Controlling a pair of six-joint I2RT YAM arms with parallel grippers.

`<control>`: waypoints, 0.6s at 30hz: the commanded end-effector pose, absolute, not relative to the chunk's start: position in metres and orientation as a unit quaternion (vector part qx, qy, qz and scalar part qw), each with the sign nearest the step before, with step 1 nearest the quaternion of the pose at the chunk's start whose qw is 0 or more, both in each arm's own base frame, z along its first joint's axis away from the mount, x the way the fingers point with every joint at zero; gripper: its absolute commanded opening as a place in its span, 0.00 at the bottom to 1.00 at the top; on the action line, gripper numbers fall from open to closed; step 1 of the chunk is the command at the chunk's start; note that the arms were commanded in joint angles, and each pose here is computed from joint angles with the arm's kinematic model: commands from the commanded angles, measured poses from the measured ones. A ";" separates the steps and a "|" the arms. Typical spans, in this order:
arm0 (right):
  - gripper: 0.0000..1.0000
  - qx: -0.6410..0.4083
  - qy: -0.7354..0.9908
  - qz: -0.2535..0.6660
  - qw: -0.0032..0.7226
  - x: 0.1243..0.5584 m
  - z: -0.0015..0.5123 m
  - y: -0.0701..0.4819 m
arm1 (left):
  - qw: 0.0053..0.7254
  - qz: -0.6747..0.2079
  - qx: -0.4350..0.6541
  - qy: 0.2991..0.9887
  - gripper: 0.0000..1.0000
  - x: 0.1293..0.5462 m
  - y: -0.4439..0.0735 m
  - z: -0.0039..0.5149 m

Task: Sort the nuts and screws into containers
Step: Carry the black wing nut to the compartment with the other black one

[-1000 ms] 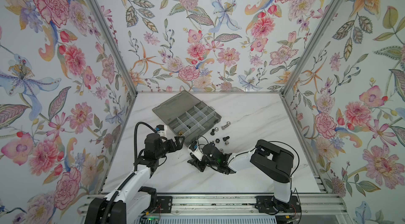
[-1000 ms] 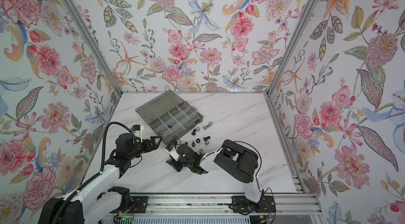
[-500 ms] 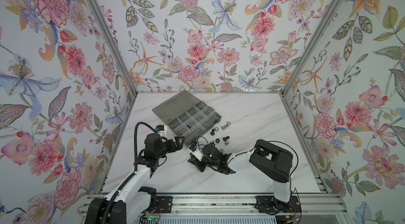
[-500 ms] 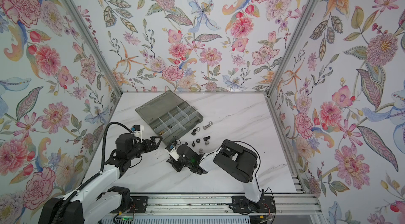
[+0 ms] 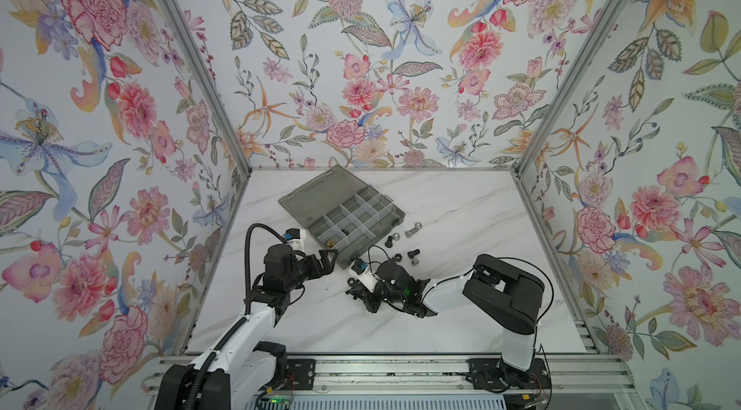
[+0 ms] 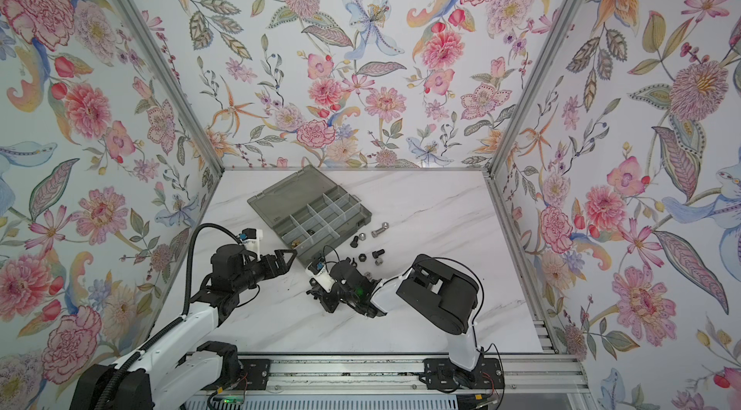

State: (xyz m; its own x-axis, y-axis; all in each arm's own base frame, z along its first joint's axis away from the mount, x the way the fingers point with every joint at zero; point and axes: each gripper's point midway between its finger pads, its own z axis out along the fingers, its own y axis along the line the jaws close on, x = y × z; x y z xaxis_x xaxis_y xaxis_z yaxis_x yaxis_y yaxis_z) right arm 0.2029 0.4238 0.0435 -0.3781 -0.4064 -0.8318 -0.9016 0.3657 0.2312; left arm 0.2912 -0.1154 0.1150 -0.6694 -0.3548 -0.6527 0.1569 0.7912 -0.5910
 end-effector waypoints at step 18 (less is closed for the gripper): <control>0.04 -0.430 0.699 0.391 0.418 0.285 0.160 0.406 | 0.402 -0.325 -0.047 0.854 0.99 0.287 -0.119 0.116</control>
